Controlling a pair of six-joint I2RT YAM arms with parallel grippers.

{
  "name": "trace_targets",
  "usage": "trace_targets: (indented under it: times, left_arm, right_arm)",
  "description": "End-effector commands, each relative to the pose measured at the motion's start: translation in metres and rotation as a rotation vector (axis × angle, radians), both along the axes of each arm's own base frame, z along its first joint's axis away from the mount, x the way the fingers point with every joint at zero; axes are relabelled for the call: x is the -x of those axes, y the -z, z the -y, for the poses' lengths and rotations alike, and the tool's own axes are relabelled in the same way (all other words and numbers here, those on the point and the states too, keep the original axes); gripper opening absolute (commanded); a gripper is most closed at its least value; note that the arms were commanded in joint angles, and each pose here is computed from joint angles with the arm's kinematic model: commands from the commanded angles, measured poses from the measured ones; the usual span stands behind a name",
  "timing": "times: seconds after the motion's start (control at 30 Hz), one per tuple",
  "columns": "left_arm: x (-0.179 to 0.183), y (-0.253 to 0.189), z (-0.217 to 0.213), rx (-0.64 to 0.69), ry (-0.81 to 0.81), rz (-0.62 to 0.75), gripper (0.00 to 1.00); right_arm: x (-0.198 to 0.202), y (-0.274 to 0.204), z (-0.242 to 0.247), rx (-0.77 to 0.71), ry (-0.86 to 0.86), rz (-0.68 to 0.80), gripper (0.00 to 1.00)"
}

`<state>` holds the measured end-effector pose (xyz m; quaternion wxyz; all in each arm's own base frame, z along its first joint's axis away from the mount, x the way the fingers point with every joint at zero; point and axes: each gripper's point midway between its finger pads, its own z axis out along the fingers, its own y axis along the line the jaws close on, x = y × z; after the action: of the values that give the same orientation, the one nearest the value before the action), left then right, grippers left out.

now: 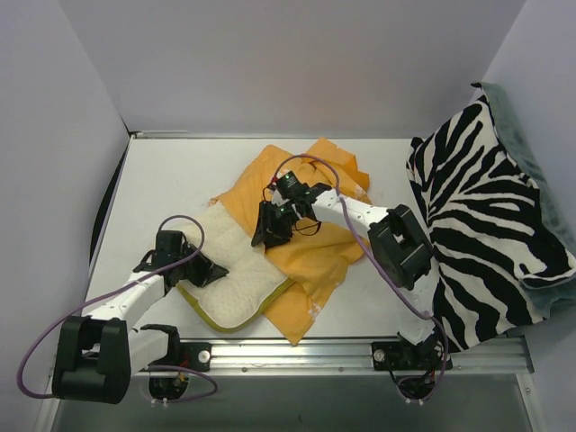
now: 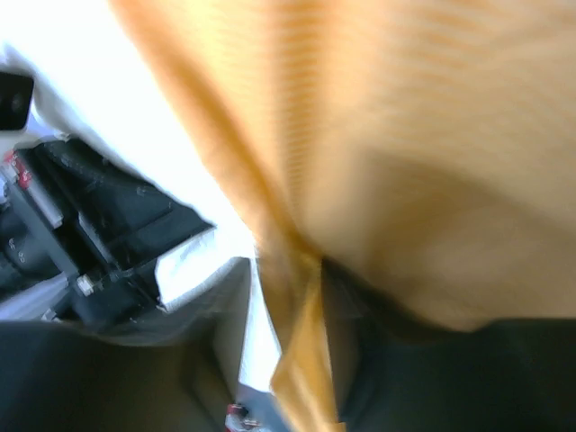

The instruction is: Put the pillow into the pillowcase

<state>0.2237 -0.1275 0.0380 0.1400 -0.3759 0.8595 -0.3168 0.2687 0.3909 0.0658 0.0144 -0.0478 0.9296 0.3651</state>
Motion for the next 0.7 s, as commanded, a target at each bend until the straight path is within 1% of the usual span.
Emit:
trace_targets:
  times: [0.0,0.03,0.07,0.1,0.13,0.17,0.2,0.23,0.27,0.3,0.33,0.37,0.47,0.5,0.53,0.57,0.6,0.63,0.67]
  left_arm:
    - [0.01,0.024,-0.026,-0.112,-0.032,-0.062,0.0]
    - [0.013,0.027,-0.026,-0.108,-0.028,-0.075,0.0]
    - [0.014,0.029,-0.029,-0.105,-0.039,-0.084,0.0]
    - [0.014,0.03,-0.029,-0.099,-0.041,-0.091,0.0]
    - [0.015,0.031,-0.03,-0.098,-0.04,-0.093,0.0]
    - [0.015,0.03,-0.031,-0.098,-0.04,-0.091,0.0]
    - [0.015,0.03,-0.032,-0.1,-0.043,-0.089,0.0]
    - [0.014,0.029,-0.032,-0.099,-0.045,-0.081,0.0]
    - [0.014,0.028,-0.032,-0.099,-0.044,-0.081,0.0]
    - [0.014,0.028,-0.032,-0.099,-0.046,-0.08,0.0]
    - [0.013,0.027,-0.032,-0.098,-0.049,-0.078,0.0]
    - [0.013,0.027,-0.032,-0.097,-0.05,-0.077,0.0]
    - [0.013,0.028,-0.031,-0.09,-0.052,-0.084,0.0]
    - [0.012,0.027,-0.031,-0.089,-0.055,-0.082,0.0]
    - [0.012,0.027,-0.031,-0.087,-0.059,-0.085,0.0]
    - [0.011,0.027,-0.031,-0.087,-0.06,-0.084,0.0]
    - [0.012,0.026,-0.031,-0.087,-0.061,-0.084,0.0]
    - [0.01,0.024,-0.032,-0.089,-0.064,-0.075,0.0]
    - [0.01,0.024,-0.033,-0.092,-0.066,-0.072,0.0]
  right_arm:
    - [-0.002,-0.064,-0.004,0.006,-0.069,0.175,0.45]
    - [-0.007,-0.077,0.003,0.007,-0.065,0.203,0.57]
    - [-0.015,-0.088,0.008,0.001,-0.053,0.237,0.72]
    - [-0.027,-0.104,0.012,-0.007,-0.039,0.291,0.84]
    - [-0.047,-0.117,0.028,-0.01,0.012,0.321,0.84]
    - [-0.058,-0.137,0.038,-0.023,0.051,0.369,0.84]
    - [-0.072,-0.148,0.051,-0.014,0.095,0.413,0.81]
    - [-0.101,-0.166,0.081,0.042,0.213,0.504,0.78]
    - [-0.117,-0.174,0.1,0.079,0.276,0.549,0.76]
    - [-0.132,-0.181,0.118,0.121,0.342,0.592,0.7]
    - [-0.154,-0.188,0.143,0.207,0.45,0.65,0.68]
    - [-0.172,-0.191,0.168,0.252,0.521,0.67,0.67]
    - [-0.211,-0.181,0.201,0.403,0.578,0.721,0.69]
    - [-0.22,-0.174,0.203,0.421,0.567,0.714,0.7]
    - [-0.228,-0.146,0.202,0.478,0.52,0.673,0.71]
    - [-0.239,-0.154,0.2,0.476,0.515,0.697,0.72]
    - [-0.244,-0.151,0.197,0.483,0.501,0.696,0.73]
    - [-0.248,-0.129,0.197,0.515,0.474,0.659,0.73]
    - [-0.253,-0.13,0.194,0.513,0.461,0.672,0.74]
